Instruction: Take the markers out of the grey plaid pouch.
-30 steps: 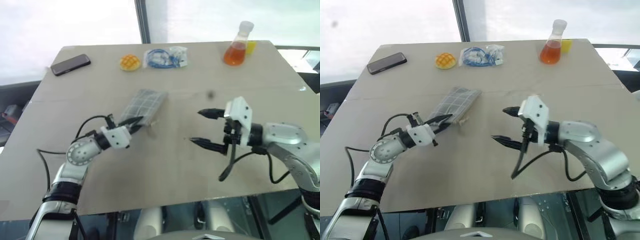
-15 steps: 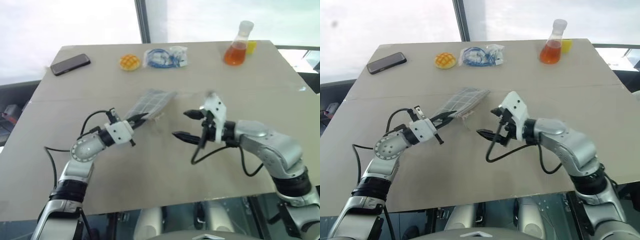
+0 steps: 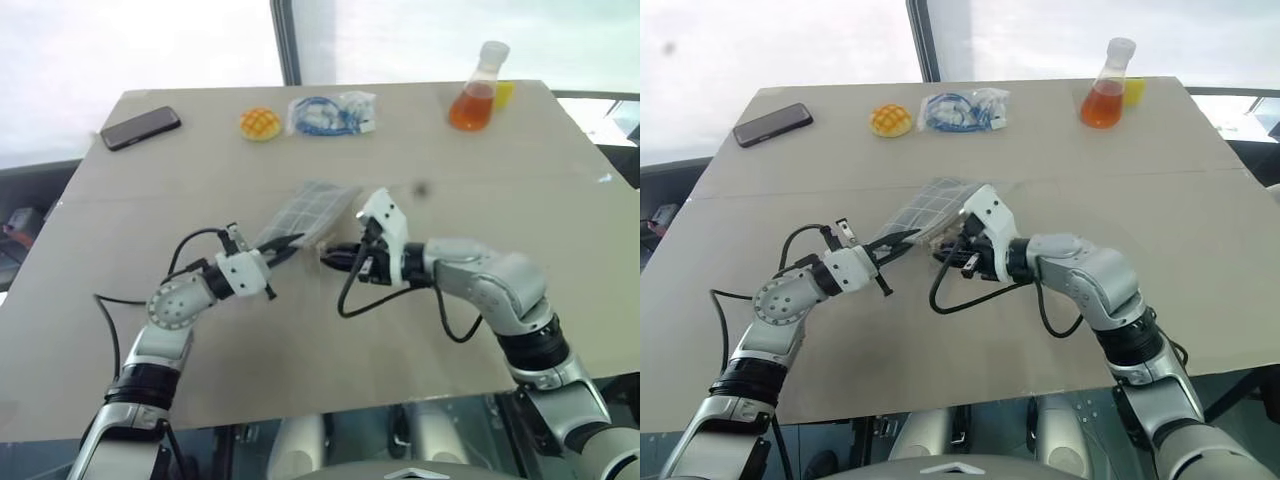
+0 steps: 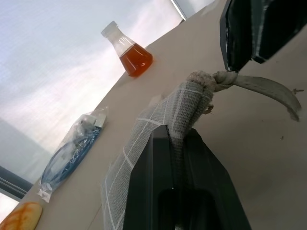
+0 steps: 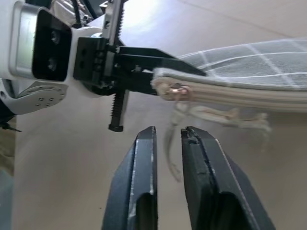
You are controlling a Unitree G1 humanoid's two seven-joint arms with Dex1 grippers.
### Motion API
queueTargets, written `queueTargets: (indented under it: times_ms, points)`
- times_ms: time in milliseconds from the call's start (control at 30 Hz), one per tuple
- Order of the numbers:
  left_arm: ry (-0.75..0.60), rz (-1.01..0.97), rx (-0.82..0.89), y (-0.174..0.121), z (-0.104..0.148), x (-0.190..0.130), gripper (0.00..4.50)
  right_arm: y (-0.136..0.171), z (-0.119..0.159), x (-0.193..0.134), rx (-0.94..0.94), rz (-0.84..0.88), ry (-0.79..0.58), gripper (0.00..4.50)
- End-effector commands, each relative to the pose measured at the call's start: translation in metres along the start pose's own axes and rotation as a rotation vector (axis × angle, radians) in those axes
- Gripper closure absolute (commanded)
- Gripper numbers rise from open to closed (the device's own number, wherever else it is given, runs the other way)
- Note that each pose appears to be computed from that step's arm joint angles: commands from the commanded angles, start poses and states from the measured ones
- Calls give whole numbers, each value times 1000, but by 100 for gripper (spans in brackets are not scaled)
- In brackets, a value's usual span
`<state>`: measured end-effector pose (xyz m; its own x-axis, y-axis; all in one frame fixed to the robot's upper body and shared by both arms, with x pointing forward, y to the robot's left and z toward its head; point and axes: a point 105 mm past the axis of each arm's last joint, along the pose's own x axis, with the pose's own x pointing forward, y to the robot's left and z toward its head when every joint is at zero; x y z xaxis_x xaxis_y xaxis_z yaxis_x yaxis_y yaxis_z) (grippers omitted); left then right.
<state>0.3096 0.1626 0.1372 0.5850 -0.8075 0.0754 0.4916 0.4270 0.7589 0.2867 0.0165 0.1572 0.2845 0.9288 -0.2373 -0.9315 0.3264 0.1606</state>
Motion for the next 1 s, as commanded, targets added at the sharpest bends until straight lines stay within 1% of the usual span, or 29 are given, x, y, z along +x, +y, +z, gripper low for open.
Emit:
queueTargets:
  times_ms: [33, 133, 333, 400, 633, 667, 700, 833, 1000]
  points:
    - [-59, 19, 44, 6, 14, 4, 450, 2, 8, 3, 0, -7, -23, 373]
    - [-64, 16, 47, 5, 15, 5, 450, 2, 9, 5, 13, -7, -21, 373]
    - [-66, 17, 51, 6, 16, 7, 450, 0, 11, 3, -19, -11, -25, 373]
    - [-68, 18, 51, 6, 17, 7, 450, -6, 12, 1, 11, -58, -41, 373]
    - [-82, 18, 52, 5, 21, 10, 450, -8, 15, 6, 55, -66, -59, 373]
    - [-85, 19, 50, 5, 22, 11, 450, -9, 15, 7, 60, -75, -58, 432]
    - [-89, 17, 39, 5, 22, 11, 450, -12, 14, 8, 60, -87, -56, 444]
    - [-133, 20, -38, 3, 28, 11, 450, -28, 16, -2, 42, -173, -53, 444]
    - [-193, -13, -89, -6, 36, 12, 450, -55, 23, -34, -29, -358, -30, 444]
